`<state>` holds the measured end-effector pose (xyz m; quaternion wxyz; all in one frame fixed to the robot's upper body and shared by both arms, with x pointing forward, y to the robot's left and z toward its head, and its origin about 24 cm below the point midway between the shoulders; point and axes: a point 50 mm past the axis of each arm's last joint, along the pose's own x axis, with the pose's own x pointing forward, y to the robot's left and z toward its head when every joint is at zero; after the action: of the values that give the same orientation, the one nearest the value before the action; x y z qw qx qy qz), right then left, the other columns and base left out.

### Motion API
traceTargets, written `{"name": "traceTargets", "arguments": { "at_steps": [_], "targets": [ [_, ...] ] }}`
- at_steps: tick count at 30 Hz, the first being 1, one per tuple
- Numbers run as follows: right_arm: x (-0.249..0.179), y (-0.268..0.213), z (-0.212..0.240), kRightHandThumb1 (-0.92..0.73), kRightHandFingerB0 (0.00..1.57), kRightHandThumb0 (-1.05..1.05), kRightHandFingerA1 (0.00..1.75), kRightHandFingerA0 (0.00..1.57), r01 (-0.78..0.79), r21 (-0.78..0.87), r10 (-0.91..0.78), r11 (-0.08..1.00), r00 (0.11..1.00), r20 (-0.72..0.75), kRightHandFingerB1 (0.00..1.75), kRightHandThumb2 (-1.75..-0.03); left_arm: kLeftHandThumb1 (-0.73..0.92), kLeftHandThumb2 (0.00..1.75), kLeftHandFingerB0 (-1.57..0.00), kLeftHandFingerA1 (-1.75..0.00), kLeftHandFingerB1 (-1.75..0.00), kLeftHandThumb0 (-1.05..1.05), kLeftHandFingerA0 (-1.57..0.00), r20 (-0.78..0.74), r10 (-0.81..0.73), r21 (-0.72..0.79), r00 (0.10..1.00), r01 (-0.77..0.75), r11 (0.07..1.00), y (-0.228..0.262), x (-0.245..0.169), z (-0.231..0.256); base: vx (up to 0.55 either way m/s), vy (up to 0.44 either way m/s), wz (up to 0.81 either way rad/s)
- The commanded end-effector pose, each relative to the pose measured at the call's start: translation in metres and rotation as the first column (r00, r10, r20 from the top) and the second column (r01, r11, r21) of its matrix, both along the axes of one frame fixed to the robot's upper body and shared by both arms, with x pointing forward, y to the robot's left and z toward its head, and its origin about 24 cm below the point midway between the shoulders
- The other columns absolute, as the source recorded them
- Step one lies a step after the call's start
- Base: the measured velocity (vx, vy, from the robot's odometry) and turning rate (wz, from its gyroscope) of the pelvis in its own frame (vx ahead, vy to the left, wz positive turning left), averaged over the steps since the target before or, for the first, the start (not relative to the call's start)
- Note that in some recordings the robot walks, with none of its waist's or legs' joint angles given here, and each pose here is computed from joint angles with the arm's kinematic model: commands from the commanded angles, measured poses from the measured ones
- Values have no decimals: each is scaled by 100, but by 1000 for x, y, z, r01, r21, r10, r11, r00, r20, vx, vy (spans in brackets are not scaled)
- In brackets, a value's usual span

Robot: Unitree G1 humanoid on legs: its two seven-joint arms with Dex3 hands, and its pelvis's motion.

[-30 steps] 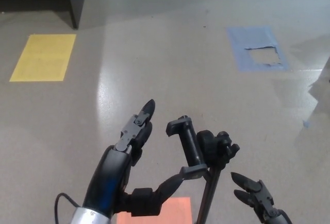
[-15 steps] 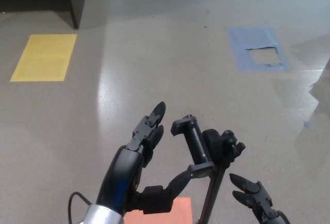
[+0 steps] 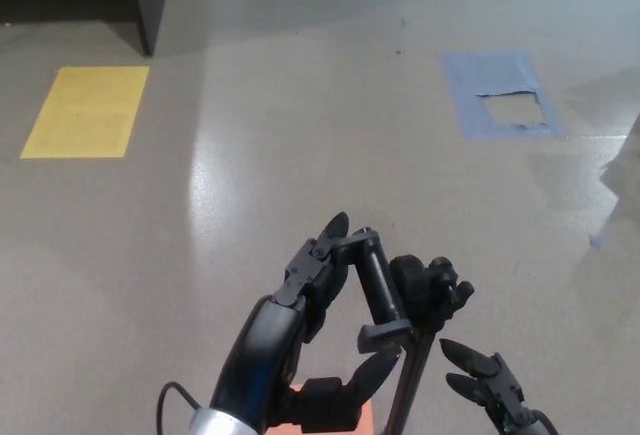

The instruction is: A phone stand is kept on the floor and the robot uses both its hands to grab it and uses its left hand to extend the phone stand by pulling it upwards

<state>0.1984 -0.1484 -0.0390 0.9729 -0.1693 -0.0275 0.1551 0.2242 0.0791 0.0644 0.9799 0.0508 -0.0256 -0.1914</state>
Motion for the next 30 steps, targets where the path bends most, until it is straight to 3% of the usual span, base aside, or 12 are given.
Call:
{"name": "traceTargets", "arguments": {
  "at_steps": [1, 4, 5, 6, 7, 8, 12, 17, 18, 23, 24, 30],
  "targets": [
    [-2, -6, -2, -6, 17, -41, 63, 18, 19, -9, -19, 1000, 1000, -20, 62, -82, 51, 91, 0, -1, 0, -90, -2, -64, -63, -11, 996, 63, 998, -1, -2, -1, 0, 0, 0],
    [-2, -6, -2, -6, 17, -41, 63, 18, 19, -9, -19, 1000, 1000, -20, 62, -82, 51, 91, 0, -1, 0, -90, -2, -67, -65, -11, 996, 64, 998, -1, -2, -1, 0, 0, 0],
    [-1, -4, -3, -49, 19, -104, 77, 31, 18, -10, -19, 1000, 1000, -17, 68, -85, 49, 55, -12, -39, -31, -77, -2, -107, -33, -38, 994, 29, 999, -4, -3, 0, 0, 0, 0],
    [-1, -2, -4, -49, 19, -104, 77, 31, 18, -8, -18, 1000, 1000, -22, 68, -85, 38, 77, -36, -55, -56, -66, -19, -108, 13, -10, 994, -14, 1000, -5, -2, 1, 0, 0, 0],
    [-1, -2, -5, -49, 19, -104, 77, 31, 18, -6, -18, 1000, 1000, -25, 68, -85, 38, 77, -36, -55, -56, -66, -19, -106, 32, 4, 994, -32, 999, -5, -2, 1, 0, 0, 0],
    [-2, -1, -5, -9, 18, -41, 64, 22, 17, -5, -17, 1000, 999, -28, 63, -84, 60, 57, -79, -155, -175, -27, -85, -105, 85, 4, 991, -85, 996, -4, -1, -2, 0, 0, 0],
    [-4, 2, -6, -10, 19, -41, 64, 21, 16, -8, -16, 1000, 999, -32, 63, -85, 68, 60, -79, -175, -175, -24, -96, -103, 226, 1, 969, -227, 974, -4, 4, -8, 0, 0, 0],
    [-3, 4, -6, -9, 21, -40, 64, 22, 22, -5, -23, 1000, 999, -34, 64, -84, 65, 60, -81, -175, -175, -21, -96, -128, 261, -32, 957, -267, 963, -4, 6, -9, 0, 0, 0],
    [-2, 4, -6, -10, 20, -41, 64, 22, 21, -5, -21, 1000, 999, -28, 63, -85, 50, 79, -87, -175, -175, -16, -100, -151, 264, -93, 953, -280, 956, -5, 7, -8, 0, 0, 0],
    [2, 5, -6, -12, 19, -41, 64, 24, 10, -14, -11, 1000, 1000, -17, 62, -86, 46, 83, -89, -175, -175, -14, -102, -177, 268, -155, 947, -296, 943, -7, 10, -7, 0, 0, 0],
    [2, 5, -6, -50, 23, -102, 77, 37, 11, -13, -11, 1000, 1000, -18, 68, -84, 45, 82, -89, -175, -175, -17, -102, -182, 272, -158, 945, -301, 941, -7, 10, -6, 0, 0, 0],
    [4, 6, -7, -50, 24, -102, 78, 40, 18, -10, -18, 1000, 1000, -24, 69, -85, 47, 80, -90, -175, -175, -15, -102, -222, 264, -207, 939, -310, 928, -8, 9, -4, 0, 0, 0]
  ]
}}
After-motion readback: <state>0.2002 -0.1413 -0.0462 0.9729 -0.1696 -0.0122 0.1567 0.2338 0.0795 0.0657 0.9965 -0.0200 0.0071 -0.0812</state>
